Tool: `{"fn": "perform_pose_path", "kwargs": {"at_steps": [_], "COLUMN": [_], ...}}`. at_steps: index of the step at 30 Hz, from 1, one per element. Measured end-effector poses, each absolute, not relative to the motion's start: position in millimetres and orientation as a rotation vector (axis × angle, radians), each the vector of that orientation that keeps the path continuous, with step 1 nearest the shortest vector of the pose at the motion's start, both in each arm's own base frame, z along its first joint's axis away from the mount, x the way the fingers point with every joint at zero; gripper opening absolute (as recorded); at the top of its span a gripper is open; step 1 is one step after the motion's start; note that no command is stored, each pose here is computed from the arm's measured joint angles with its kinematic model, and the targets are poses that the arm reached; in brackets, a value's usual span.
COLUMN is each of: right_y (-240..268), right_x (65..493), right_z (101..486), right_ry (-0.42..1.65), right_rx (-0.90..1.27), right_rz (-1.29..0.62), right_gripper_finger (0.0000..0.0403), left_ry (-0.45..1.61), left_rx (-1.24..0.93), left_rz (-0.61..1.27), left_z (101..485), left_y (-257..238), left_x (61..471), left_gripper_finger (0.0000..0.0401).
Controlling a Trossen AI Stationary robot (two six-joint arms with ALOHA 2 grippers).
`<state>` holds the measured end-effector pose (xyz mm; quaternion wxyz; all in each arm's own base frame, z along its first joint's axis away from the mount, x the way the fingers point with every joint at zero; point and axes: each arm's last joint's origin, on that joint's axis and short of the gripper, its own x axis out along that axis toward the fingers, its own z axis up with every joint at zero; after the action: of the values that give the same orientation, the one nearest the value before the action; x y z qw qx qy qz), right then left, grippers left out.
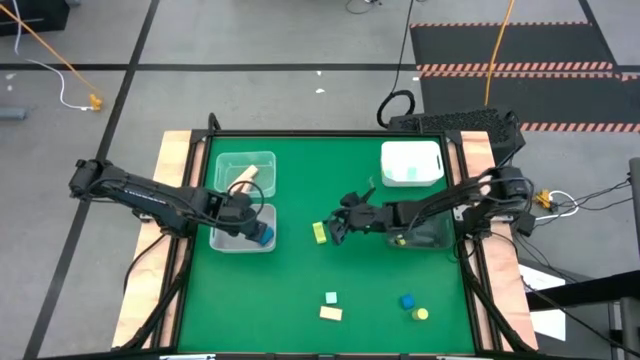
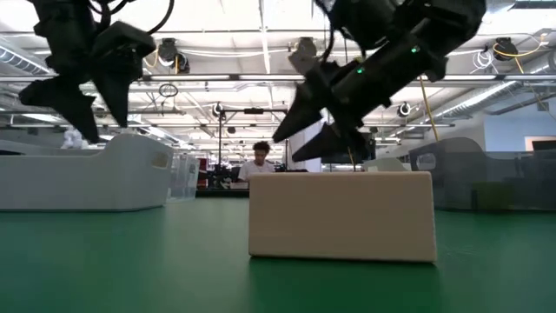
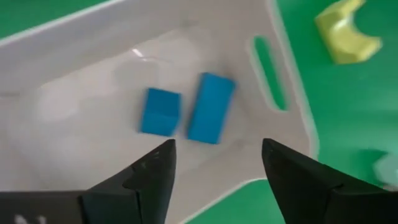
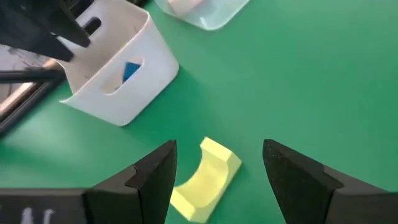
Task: Sort & place blocks by color
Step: Put the top yellow block into the black bin
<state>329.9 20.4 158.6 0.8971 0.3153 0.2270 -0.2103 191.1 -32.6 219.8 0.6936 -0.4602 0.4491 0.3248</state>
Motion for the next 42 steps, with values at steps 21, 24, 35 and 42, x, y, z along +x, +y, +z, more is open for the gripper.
{"fn": "perform_pose_path", "kwargs": {"at_steps": [21,24,35,42], "right_y": [52,50,51,51], "right_x": [349,351,361,367], "right_z": [144,139,102,86], "right_ry": [0.679,0.655,0.650,0.628], "right_rx": [-0.095,-0.141,-0.148,-0.127], "right_rz": [0.060,0.065,0.061,0.001], "right_gripper_finger": [0.0228,0.0228,0.0205,0.0120], "left_ry": [0.472,0.465,0.467,0.467], "left_rx": [-1.150,-1.152,-1.157,-1.154], "left_rz": [0.204,0.201,0.206,0.206], "left_z": [277,278,278,278], "left_y": [-44,-44,-43,-43], "left_x": [219,218,218,218], "left_gripper_finger": [0.0255,0.0255,0.0255,0.0255]}}
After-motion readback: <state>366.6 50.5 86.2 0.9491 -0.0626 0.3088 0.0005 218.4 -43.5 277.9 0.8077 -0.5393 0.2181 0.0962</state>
